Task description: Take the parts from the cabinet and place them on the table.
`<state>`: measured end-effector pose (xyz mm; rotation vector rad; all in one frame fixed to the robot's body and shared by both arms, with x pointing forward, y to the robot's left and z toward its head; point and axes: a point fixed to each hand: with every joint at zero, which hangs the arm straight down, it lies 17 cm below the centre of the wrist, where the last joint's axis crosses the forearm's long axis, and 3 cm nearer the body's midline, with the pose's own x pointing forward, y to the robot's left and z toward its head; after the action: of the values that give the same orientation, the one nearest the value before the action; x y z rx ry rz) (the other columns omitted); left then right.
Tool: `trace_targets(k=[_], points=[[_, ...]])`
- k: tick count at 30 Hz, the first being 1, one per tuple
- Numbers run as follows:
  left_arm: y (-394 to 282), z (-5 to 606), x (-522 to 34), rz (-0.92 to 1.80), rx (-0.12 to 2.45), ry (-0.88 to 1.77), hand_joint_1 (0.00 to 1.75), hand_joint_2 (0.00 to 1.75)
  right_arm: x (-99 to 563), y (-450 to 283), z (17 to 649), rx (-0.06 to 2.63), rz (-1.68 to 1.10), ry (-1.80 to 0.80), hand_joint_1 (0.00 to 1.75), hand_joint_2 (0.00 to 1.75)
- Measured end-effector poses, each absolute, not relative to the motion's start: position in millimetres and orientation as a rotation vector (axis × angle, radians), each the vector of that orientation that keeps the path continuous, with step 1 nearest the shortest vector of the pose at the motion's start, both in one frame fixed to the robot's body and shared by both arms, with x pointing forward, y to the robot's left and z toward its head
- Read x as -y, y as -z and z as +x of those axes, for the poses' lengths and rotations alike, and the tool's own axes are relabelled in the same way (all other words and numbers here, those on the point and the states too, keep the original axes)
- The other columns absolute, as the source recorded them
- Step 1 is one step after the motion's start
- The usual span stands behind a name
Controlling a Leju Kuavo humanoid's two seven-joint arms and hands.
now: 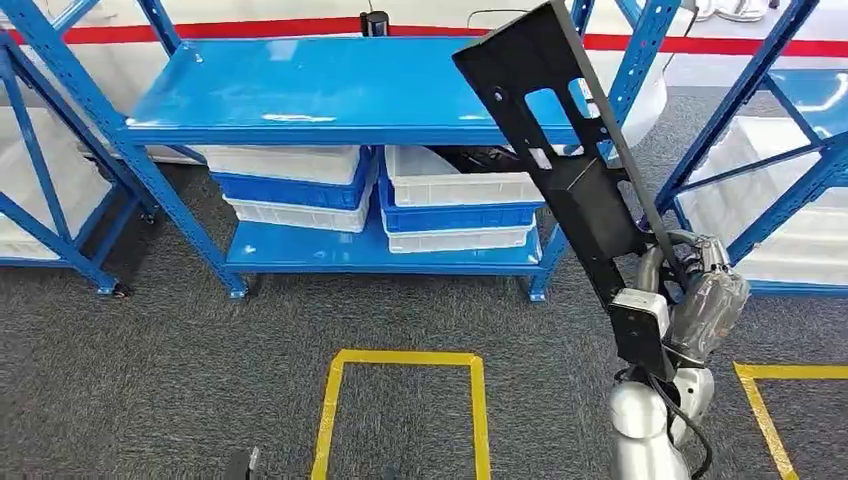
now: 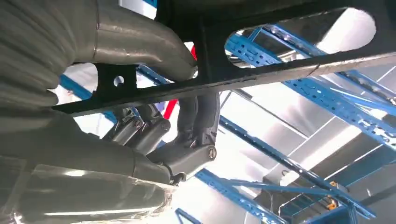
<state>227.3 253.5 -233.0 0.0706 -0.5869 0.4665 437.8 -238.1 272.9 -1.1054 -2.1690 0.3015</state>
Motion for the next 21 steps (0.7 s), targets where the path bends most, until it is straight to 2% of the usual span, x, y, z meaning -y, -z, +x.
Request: trace_targets(k=[21], points=[[235, 222, -255, 0.075, 0.579, -0.472, 0.0, 1.75, 252, -271, 430, 2.136, -1.143, -0.281, 1.75, 1.75]])
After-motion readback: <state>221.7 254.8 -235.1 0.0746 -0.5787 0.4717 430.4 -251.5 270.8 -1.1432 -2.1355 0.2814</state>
